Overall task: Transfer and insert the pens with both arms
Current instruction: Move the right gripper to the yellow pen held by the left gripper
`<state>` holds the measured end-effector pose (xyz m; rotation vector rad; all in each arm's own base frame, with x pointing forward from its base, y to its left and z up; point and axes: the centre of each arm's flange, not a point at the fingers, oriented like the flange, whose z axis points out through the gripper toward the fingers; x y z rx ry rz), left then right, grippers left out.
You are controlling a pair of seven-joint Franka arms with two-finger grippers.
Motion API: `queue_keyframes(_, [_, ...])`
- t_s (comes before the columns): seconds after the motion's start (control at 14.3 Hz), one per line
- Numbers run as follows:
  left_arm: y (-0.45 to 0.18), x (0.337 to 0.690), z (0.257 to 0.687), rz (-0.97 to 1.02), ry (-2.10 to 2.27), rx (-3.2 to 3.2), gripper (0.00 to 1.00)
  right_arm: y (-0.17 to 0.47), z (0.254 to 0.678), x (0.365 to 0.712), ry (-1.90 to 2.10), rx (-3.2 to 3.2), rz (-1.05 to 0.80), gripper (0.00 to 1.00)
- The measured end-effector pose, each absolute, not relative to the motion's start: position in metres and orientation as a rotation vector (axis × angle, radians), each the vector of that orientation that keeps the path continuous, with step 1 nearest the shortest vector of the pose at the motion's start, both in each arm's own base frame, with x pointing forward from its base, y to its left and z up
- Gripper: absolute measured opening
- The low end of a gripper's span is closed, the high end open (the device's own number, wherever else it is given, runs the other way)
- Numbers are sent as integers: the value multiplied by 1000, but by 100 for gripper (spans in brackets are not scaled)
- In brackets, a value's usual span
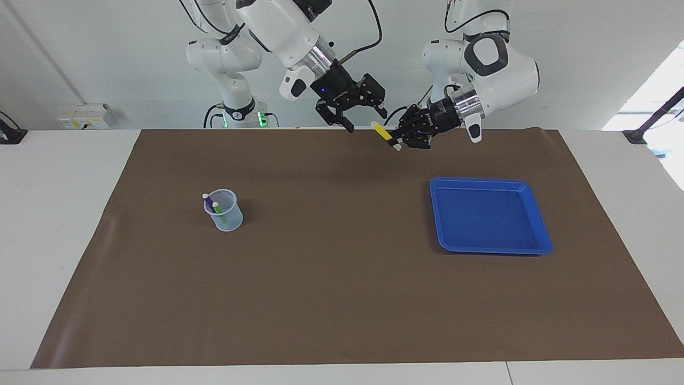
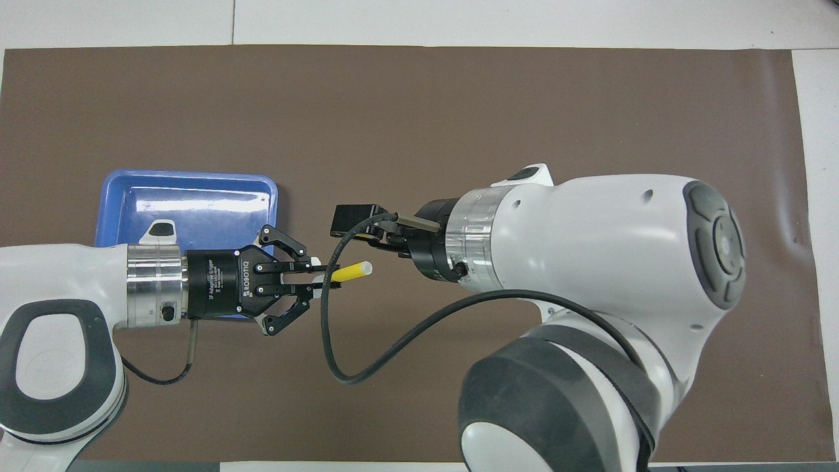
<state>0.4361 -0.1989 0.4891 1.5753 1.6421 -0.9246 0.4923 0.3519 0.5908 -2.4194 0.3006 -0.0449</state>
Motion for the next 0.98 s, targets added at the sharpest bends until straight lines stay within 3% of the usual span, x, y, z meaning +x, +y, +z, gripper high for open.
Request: queue_keyframes(0.98, [-197,438,490,-925,1672,1542,17,375,567,474,225,-2489,-6,100])
